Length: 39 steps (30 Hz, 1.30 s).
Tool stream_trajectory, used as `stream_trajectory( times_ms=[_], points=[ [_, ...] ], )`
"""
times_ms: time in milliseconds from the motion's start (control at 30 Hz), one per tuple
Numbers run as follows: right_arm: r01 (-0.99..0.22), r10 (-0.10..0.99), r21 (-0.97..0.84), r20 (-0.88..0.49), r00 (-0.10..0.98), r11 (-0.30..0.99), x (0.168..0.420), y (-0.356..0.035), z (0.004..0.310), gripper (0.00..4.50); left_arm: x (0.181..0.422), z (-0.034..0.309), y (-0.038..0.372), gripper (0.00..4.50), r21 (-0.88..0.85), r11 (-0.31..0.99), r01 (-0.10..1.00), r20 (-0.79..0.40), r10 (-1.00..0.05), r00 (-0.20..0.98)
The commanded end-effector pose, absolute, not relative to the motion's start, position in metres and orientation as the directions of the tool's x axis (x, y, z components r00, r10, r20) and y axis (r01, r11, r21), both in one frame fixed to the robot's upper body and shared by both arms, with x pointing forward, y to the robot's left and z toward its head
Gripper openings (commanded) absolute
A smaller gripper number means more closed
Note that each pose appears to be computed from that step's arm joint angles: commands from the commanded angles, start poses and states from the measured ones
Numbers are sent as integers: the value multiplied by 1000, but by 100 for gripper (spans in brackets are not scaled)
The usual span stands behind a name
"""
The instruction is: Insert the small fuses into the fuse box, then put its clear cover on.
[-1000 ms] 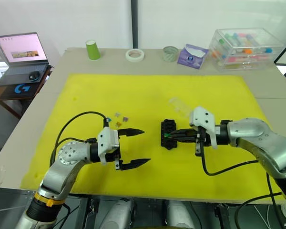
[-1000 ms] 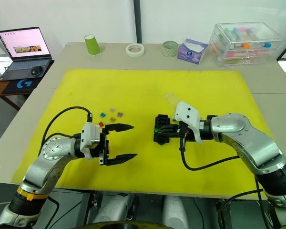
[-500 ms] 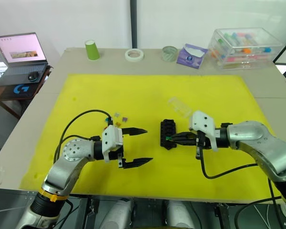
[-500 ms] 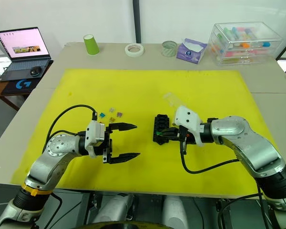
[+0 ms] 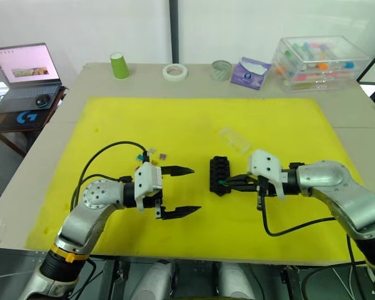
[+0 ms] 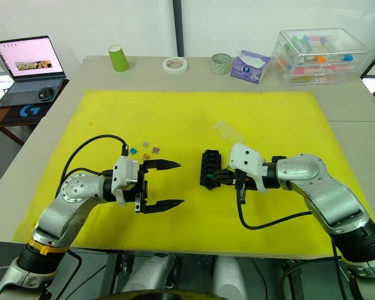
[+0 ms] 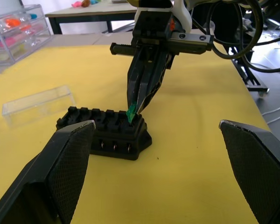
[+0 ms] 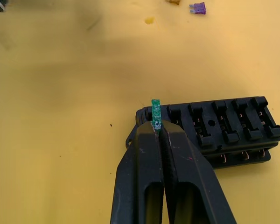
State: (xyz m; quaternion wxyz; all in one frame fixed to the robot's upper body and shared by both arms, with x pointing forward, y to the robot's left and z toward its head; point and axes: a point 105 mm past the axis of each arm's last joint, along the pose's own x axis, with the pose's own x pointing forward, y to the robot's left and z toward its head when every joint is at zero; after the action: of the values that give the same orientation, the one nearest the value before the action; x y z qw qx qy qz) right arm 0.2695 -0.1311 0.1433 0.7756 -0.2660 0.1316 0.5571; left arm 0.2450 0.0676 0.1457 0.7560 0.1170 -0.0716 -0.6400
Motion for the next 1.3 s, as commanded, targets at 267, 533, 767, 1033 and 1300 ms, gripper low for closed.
stream_trajectory(
  times_ms=[267,533,767,1033,1300],
  points=[
    [-929,799,-300,-492,345,217,271,-131,146,0,236,159,65,449,317,138,939,-23,-988,153],
    [-927,793,-318,-503,344,201,274,-130,145,0,244,153,63,449,312,141,939,-33,-987,159],
    [-925,789,-330,-511,341,187,277,-130,146,0,243,148,65,449,306,139,942,-40,-987,159],
    [-923,786,-344,-517,340,173,280,-131,148,0,241,144,66,449,299,134,945,-44,-987,154],
    [-926,781,-342,-529,330,159,281,-132,148,0,239,142,65,449,297,129,946,-44,-988,149]
  ],
)
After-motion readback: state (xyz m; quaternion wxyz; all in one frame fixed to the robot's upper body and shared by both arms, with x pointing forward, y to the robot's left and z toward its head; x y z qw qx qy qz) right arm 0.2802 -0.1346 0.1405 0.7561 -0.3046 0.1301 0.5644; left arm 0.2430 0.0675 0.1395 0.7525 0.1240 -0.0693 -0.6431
